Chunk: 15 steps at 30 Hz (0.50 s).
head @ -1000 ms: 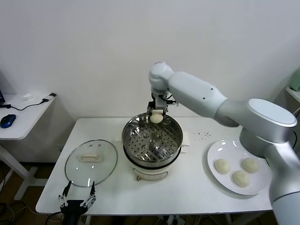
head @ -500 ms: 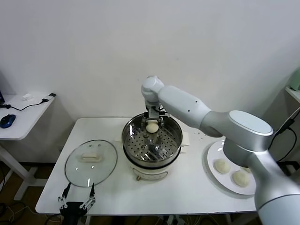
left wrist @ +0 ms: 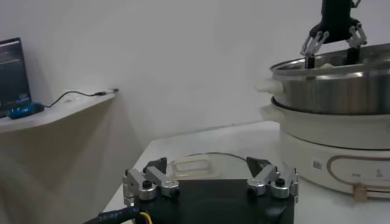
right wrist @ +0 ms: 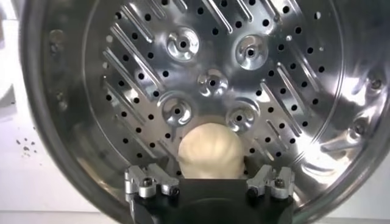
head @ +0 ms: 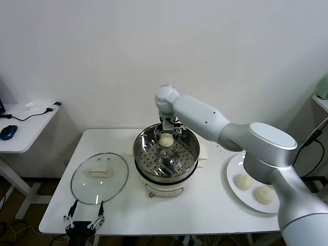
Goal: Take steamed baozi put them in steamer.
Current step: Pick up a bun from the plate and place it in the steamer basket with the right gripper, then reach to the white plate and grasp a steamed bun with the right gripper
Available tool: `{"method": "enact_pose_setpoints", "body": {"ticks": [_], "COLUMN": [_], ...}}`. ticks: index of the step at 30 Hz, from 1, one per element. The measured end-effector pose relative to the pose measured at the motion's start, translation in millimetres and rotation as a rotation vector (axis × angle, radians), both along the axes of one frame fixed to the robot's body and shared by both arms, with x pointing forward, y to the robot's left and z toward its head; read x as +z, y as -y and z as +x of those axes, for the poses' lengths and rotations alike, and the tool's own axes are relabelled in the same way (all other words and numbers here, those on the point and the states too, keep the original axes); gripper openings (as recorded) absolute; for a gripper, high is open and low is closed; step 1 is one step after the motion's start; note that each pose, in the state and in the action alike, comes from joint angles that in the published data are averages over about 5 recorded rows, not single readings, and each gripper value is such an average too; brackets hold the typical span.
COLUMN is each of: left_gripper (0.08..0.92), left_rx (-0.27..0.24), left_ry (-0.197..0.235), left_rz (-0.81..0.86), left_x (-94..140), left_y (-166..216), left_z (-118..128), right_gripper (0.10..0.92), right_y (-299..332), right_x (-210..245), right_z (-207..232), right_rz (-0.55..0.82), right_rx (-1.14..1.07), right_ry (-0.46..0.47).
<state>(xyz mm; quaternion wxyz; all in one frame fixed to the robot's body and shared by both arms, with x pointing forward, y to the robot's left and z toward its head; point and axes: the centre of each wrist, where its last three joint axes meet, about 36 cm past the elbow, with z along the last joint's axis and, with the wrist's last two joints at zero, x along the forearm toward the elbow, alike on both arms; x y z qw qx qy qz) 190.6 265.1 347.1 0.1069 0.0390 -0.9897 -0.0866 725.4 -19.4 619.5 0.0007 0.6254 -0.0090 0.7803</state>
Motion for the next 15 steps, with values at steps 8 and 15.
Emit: {"method": "enact_pose_setpoints", "body": {"ticks": [8, 15], "left_gripper": [0.823, 0.823], "left_rx": [0.0, -0.007], "left_ry": [0.006, 0.011], "left_rz": [-0.002, -0.005], "left_x": [2, 4], "left_y": [2, 6], "left_z": [1, 1], "right_gripper": [0.823, 0.823], "right_y": [60, 155], "right_x": [57, 89], "right_z": [5, -1], "right_rz": [0.109, 0.295], "right_rx": [-0.118, -0.404], "right_ry": [-0.001, -0.015]}}
